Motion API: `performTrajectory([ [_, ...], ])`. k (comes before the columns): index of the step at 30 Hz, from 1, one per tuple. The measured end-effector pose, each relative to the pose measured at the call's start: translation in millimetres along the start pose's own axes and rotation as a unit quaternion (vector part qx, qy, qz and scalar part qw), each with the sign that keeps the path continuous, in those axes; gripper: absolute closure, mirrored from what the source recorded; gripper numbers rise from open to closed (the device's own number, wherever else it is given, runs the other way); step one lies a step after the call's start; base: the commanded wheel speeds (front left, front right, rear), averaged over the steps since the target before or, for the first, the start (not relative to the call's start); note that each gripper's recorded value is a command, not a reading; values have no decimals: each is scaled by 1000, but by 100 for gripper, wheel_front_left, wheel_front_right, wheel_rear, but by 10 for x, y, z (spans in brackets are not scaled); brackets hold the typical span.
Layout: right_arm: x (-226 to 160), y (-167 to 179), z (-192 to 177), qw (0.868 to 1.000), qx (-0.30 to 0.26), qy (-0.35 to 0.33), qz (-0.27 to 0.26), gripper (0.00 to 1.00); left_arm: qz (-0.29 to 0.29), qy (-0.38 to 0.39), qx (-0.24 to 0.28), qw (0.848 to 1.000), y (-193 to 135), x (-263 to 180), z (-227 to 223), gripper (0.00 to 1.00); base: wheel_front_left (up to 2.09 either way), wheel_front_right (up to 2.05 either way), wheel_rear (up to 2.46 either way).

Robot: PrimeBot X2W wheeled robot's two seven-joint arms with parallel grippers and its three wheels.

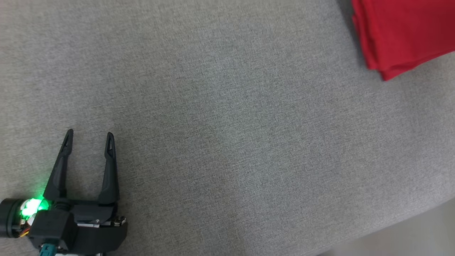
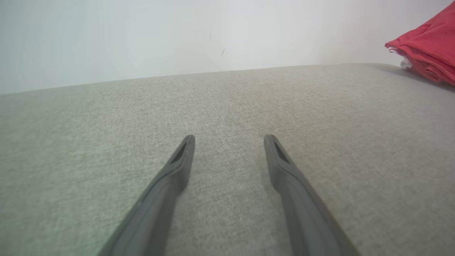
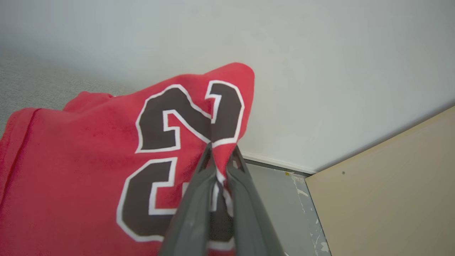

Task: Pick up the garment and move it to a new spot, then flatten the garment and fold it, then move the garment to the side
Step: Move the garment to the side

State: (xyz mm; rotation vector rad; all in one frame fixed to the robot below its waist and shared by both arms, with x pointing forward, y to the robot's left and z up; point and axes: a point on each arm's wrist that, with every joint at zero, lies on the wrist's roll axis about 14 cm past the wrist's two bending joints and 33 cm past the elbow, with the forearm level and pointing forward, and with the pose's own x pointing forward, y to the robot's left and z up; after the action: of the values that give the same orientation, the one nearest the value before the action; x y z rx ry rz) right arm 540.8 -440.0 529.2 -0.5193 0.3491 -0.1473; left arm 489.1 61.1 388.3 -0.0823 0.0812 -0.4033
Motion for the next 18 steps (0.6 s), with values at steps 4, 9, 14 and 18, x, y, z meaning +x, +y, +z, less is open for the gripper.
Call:
performTrajectory([
  [4,56,-216,-39,999,-32,18,-25,100,-10,2,-2,1000,-30,41,-82,0,0,0,0],
  [9,123,-411,-186,996,-38,57,-60,100,-9,-1,-5,1000,-20,61,-120,0,0,0,0],
  [14,180,-374,-446,992,-31,95,-70,32,-2,1,-6,1000,26,57,-160,0,0,0,0],
  [18,245,-280,-520,992,-37,97,-65,0,1,2,-7,1000,45,61,-188,0,0,0,0],
])
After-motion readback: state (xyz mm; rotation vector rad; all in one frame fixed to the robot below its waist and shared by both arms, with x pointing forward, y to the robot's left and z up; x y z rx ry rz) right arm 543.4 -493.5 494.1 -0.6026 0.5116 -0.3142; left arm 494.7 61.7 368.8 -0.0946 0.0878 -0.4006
